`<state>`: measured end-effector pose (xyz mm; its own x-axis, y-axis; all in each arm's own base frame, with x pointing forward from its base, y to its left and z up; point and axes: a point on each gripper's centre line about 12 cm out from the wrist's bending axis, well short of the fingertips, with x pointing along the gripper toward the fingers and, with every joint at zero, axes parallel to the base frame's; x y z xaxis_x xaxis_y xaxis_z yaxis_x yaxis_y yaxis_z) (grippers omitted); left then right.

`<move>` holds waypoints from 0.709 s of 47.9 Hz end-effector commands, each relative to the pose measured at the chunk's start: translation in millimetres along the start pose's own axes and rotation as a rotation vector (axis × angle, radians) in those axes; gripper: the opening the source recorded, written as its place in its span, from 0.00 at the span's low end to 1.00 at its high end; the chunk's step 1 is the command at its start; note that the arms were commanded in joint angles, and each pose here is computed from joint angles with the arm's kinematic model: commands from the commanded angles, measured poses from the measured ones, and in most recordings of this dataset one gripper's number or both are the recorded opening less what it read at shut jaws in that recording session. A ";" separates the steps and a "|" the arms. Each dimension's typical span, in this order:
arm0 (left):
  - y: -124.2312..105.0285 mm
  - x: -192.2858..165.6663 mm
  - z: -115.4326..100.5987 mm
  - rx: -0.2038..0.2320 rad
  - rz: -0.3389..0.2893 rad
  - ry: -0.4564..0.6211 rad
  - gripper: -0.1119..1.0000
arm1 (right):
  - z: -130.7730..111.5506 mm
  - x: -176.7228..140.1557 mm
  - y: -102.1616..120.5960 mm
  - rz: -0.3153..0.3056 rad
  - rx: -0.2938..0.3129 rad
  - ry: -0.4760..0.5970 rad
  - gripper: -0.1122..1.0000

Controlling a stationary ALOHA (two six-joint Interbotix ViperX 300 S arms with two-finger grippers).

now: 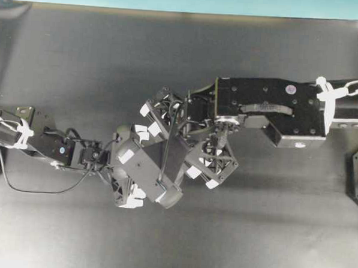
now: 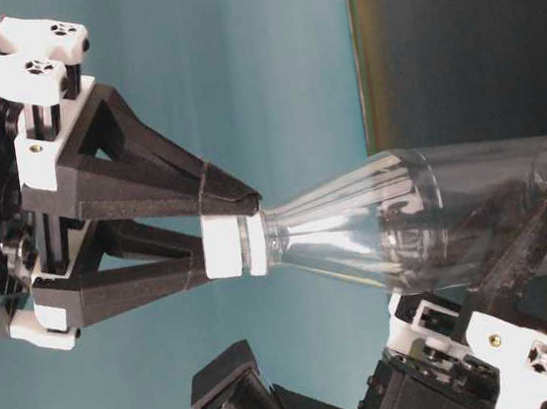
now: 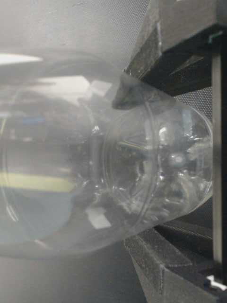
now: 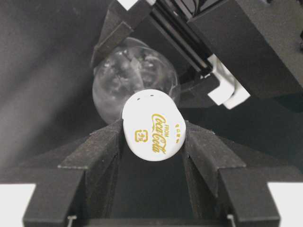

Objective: Open the bottle cap by holding the bottle with the left arm and twisting the cap with the right arm.
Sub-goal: 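Rotate the right wrist to twist the cap a second time, then open the right gripper and pull the right arm back to the right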

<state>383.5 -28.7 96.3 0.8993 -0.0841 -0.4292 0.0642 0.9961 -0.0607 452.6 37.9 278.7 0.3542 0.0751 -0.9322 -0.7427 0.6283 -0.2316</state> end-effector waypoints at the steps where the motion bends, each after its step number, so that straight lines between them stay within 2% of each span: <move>1: -6.9 -1.2 2.9 0.009 -0.017 -0.002 0.84 | 2.2 -0.4 -1.1 -0.016 -0.048 -0.010 0.43; 8: -6.8 -1.4 2.7 0.009 -0.016 0.003 0.84 | 0.9 -1.4 -1.7 -0.020 -0.027 -0.012 0.43; 17: -6.9 -1.1 3.3 0.009 -0.016 0.001 0.84 | -1.4 -4.5 -4.1 -0.026 0.057 -0.015 0.43; 19: -6.9 -1.1 3.3 0.009 -0.016 0.001 0.84 | -1.9 -5.3 -4.5 -0.028 0.077 -0.016 0.50; 24: -6.8 -1.6 2.0 0.009 -0.016 0.006 0.84 | -2.6 -9.3 -4.4 -0.031 0.141 -0.020 0.74; 27: -6.7 -1.7 1.4 0.009 -0.016 0.010 0.84 | -2.9 -14.0 -4.0 -0.037 0.175 -0.025 0.85; 34: -6.4 -1.5 -1.4 0.009 -0.013 0.038 0.84 | -1.9 -39.0 -2.8 -0.068 0.254 -0.068 0.84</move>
<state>381.2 -30.7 93.9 0.8846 -0.0874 -0.4580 0.0676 0.9959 -0.0593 448.2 24.8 287.8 0.3834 0.0584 -0.9218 -0.5798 0.7921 -0.1909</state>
